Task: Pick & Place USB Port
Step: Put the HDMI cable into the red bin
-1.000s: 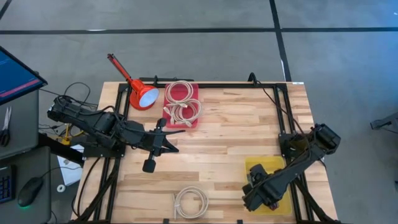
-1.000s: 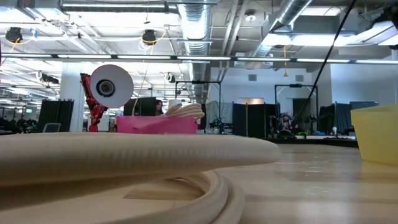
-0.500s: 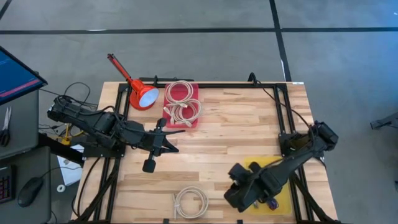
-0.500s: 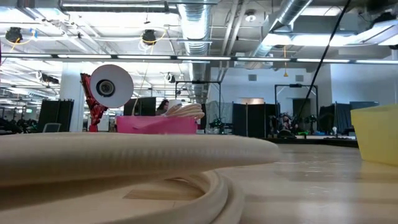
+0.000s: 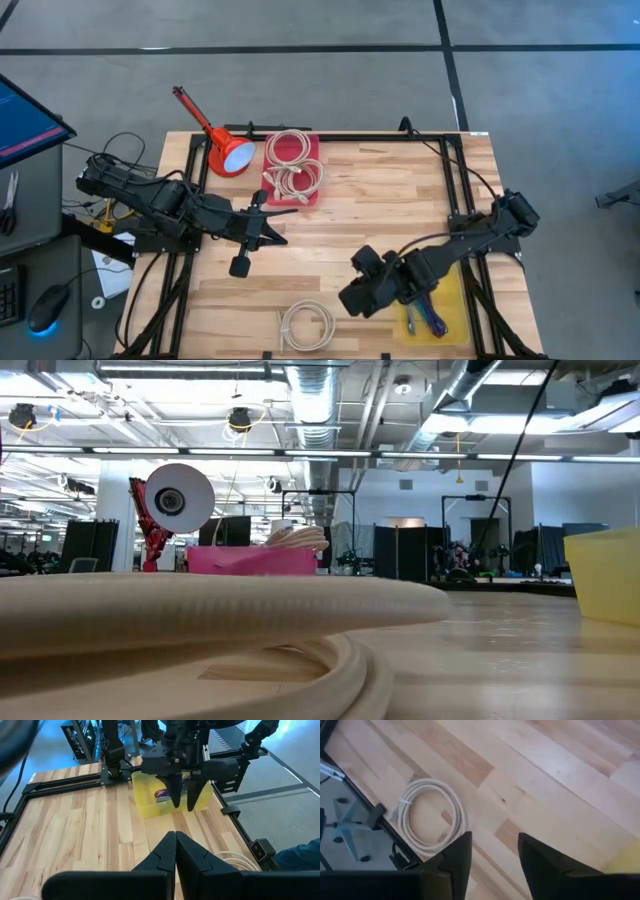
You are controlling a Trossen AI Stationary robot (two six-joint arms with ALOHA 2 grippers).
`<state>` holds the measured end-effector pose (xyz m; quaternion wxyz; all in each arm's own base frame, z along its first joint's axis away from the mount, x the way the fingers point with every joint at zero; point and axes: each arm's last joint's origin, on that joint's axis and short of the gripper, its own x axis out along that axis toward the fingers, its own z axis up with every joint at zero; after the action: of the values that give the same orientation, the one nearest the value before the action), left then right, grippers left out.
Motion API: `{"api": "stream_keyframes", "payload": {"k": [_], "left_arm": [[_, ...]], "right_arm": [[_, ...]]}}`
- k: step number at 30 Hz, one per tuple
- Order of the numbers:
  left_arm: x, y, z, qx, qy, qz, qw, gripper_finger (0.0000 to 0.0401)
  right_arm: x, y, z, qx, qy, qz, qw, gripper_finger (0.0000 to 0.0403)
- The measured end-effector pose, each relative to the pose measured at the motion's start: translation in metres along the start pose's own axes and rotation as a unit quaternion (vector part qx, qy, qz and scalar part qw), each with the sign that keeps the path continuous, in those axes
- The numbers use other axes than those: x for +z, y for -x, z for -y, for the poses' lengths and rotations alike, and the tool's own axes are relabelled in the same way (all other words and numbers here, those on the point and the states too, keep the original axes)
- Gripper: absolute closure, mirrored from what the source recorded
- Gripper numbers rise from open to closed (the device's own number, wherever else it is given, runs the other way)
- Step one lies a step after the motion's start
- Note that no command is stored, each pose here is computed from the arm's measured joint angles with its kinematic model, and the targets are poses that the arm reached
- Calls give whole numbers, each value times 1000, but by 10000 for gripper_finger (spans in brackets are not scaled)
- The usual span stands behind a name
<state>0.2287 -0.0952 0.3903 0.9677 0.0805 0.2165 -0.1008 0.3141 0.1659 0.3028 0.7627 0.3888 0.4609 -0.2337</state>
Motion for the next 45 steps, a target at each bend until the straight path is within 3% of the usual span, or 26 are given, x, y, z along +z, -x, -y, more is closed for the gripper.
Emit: {"api": "stream_keyframes", "payload": {"k": [11,18,29,35,40,45], "left_arm": [[0,0,0,0,0,0,1000,391],[0,0,0,0,0,0,1000,391],[0,0,0,0,0,0,1000,391],[-1,0,0,-1,9,-3,1000,393],[-2,0,0,-1,15,-9,1000,393],[-2,0,2,-4,13,-12,1000,395]], "right_arm": [[-7,-29,2,45,-6,-6,999,187],[-16,-54,4,114,-23,-33,993,198],[-23,-74,13,119,-35,-54,991,213],[-19,-72,6,150,9,8,989,217],[-11,-55,-11,202,72,91,972,229],[-1,-34,-16,161,125,139,969,249]]}}
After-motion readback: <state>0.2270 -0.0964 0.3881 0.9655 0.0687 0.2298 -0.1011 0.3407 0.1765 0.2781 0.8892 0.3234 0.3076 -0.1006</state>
